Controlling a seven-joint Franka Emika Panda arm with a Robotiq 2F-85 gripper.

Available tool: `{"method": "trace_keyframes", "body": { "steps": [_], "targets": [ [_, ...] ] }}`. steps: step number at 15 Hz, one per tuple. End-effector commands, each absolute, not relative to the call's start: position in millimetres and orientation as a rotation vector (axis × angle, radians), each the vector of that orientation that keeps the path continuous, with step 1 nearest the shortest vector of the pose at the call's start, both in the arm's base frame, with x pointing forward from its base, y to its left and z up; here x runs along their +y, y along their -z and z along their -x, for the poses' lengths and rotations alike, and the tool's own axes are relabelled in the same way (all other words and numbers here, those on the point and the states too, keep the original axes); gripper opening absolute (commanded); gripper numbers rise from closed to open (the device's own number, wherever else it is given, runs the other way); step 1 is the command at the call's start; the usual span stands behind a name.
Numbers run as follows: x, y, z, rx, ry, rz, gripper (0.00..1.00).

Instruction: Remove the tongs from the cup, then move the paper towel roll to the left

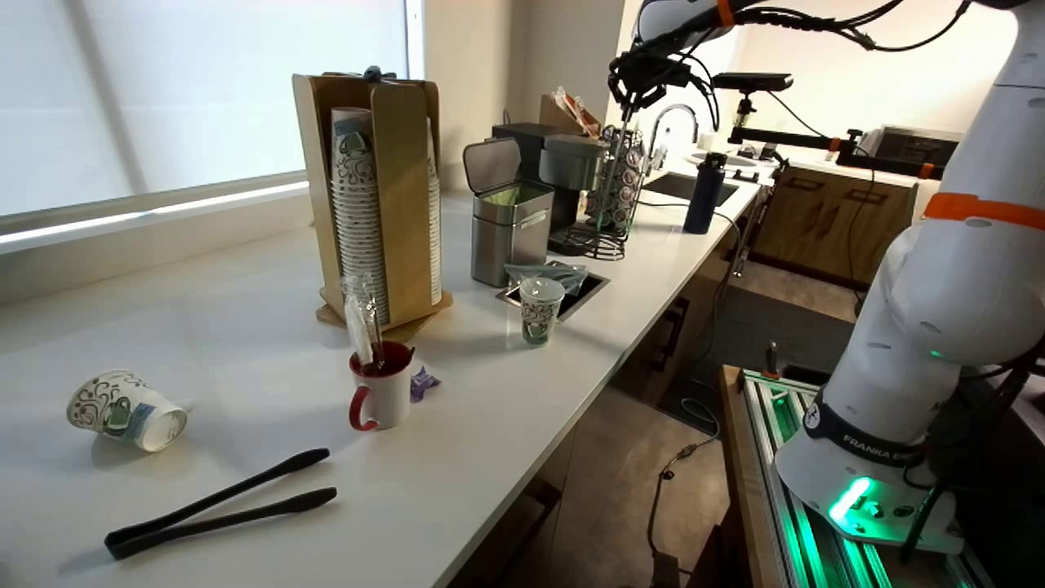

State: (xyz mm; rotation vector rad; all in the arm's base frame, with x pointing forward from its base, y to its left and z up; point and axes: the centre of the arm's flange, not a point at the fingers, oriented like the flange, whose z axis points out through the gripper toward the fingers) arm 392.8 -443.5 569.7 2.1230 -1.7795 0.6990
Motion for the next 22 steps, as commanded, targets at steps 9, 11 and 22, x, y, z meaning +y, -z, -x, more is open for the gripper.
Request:
{"method": "trace_keyframes", "body": {
  "steps": [9,11,22],
  "targets": [
    [-291.0,-682.3,-412.0,-1.034,-0.918,-2.614,0.02],
    [-260.9,-698.9,-422.0,-0.901,-0.968,-2.669,0.02],
    [-230.4,-690.7,-442.3,-0.762,-0.987,-2.803,0.07]
  ]
}}
